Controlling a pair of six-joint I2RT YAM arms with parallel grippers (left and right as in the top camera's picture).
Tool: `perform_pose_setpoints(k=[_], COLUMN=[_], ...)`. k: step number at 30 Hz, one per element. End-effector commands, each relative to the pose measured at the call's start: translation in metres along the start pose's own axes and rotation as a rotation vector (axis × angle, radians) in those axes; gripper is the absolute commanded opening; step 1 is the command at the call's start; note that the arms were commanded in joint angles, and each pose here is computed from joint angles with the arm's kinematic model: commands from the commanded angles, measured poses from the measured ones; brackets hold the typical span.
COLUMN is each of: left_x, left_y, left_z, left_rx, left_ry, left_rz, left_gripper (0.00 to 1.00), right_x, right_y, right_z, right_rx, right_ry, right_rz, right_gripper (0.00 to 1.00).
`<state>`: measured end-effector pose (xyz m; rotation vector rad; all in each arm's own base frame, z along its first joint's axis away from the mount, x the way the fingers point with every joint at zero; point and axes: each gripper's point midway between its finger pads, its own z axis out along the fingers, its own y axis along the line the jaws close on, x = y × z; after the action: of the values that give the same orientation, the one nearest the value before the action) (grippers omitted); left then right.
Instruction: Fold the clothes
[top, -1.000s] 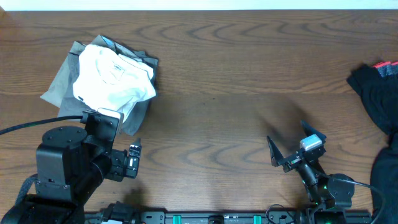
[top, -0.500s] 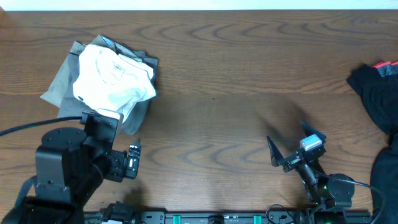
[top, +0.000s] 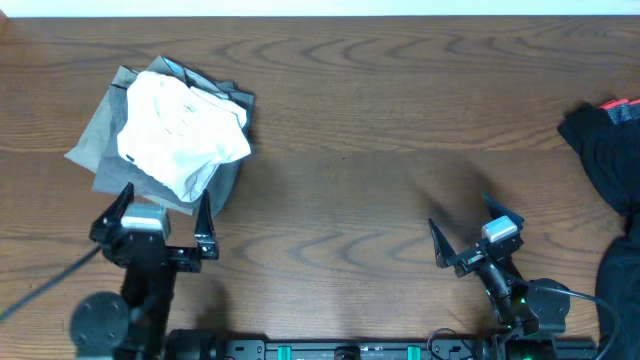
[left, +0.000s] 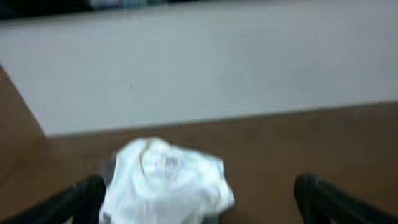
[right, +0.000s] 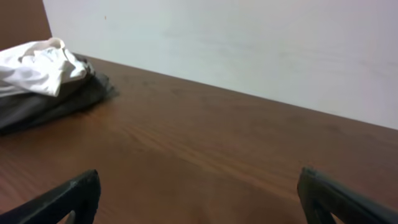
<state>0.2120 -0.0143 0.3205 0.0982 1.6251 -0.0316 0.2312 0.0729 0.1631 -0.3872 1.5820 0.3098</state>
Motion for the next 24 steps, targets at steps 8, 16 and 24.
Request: perform_pose_setpoints(k=[8, 16, 24], left_x=[0.016, 0.021, 0.034], left_y=[0.006, 0.005, 0.005], left_z=[0.008, 0.006, 0.012], left_rx=[-0.019, -0.019, -0.019], left_ry=[-0.24, -0.36, -0.366], left_rz=[-0.055, -0.041, -0.04], left_gripper=[0.98, 0.98, 0.98], right_x=[0.002, 0.002, 0.002], right_y=[-0.001, 0.0, 0.0], right_z=[0.0, 0.0, 0.0], right_rx=[0.0, 0.0, 0.0], right_ry=[0.006, 0.006, 0.006], right_rz=[0.013, 0.013, 0.013], right_gripper=[0.99, 0.99, 0.99])
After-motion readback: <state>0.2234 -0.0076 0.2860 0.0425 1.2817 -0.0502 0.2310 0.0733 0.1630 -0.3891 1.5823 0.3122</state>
